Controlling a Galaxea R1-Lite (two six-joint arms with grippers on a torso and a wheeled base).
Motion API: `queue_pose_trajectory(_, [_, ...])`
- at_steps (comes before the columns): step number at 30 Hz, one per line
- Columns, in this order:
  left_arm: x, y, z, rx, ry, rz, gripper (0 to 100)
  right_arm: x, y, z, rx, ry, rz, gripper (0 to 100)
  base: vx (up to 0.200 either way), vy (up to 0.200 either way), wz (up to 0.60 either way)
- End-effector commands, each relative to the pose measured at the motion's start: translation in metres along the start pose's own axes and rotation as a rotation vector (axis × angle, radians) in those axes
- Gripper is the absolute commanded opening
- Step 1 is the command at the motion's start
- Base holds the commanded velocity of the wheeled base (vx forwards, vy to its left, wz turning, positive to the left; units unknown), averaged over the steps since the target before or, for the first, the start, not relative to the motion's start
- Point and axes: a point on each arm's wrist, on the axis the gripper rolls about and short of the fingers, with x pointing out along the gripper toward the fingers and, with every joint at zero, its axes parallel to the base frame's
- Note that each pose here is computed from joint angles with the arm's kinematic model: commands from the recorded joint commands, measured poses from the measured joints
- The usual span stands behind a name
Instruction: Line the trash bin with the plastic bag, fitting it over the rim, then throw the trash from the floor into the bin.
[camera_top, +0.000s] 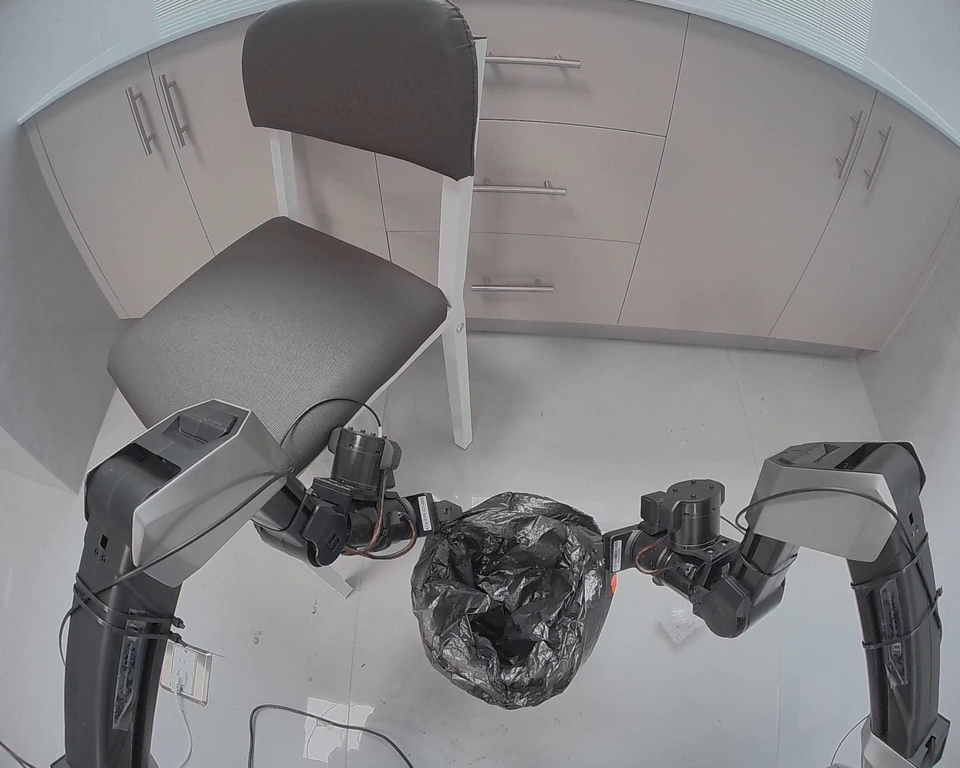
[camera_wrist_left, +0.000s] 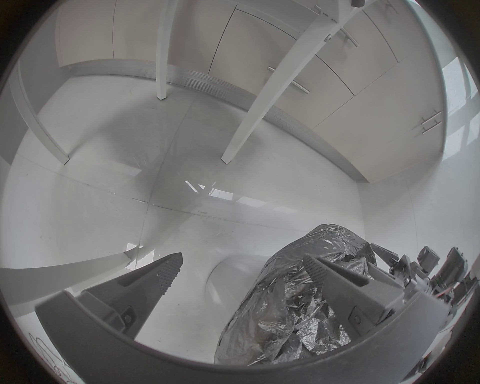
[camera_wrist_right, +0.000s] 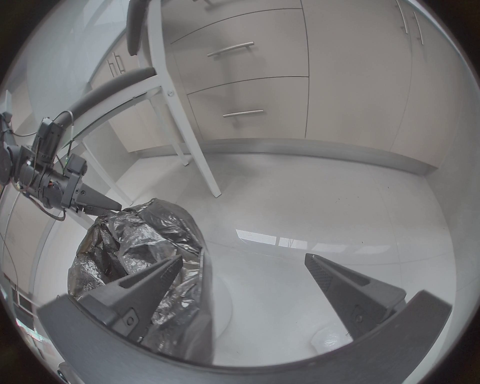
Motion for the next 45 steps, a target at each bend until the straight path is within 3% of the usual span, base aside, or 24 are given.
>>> queue_pose_trajectory(1, [-0.001,0.0,0.0,0.0,0.0,-0.001,100,-0.006,-0.007,0.013,0.01,0.006,0.013,100,0.0,0.0,0.0])
queue_pose_trajectory(10, [-0.001,-0.001,0.0,0.001,-0.001,-0.001,100,-0.027,-0.014,0.024,-0.011,0.154,0.098,100,0.0,0.0,0.0])
queue_pose_trajectory(23, [-0.001,0.0,0.001,0.0,-0.003,-0.001,100,-0.021,-0.016,0.006,-0.06,0.21,0.1,100,0.0,0.0,0.0])
queue_pose_trajectory(32, [-0.001,0.0,0.001,0.0,-0.003,-0.001,100,-0.012,-0.033,-0.009,-0.12,0.243,0.061,100,0.0,0.0,0.0])
queue_pose_trajectory(45, [-0.001,-0.001,0.0,0.001,-0.003,-0.002,100,-0.001,-0.039,-0.012,-0.114,0.234,0.034,100,0.0,0.0,0.0])
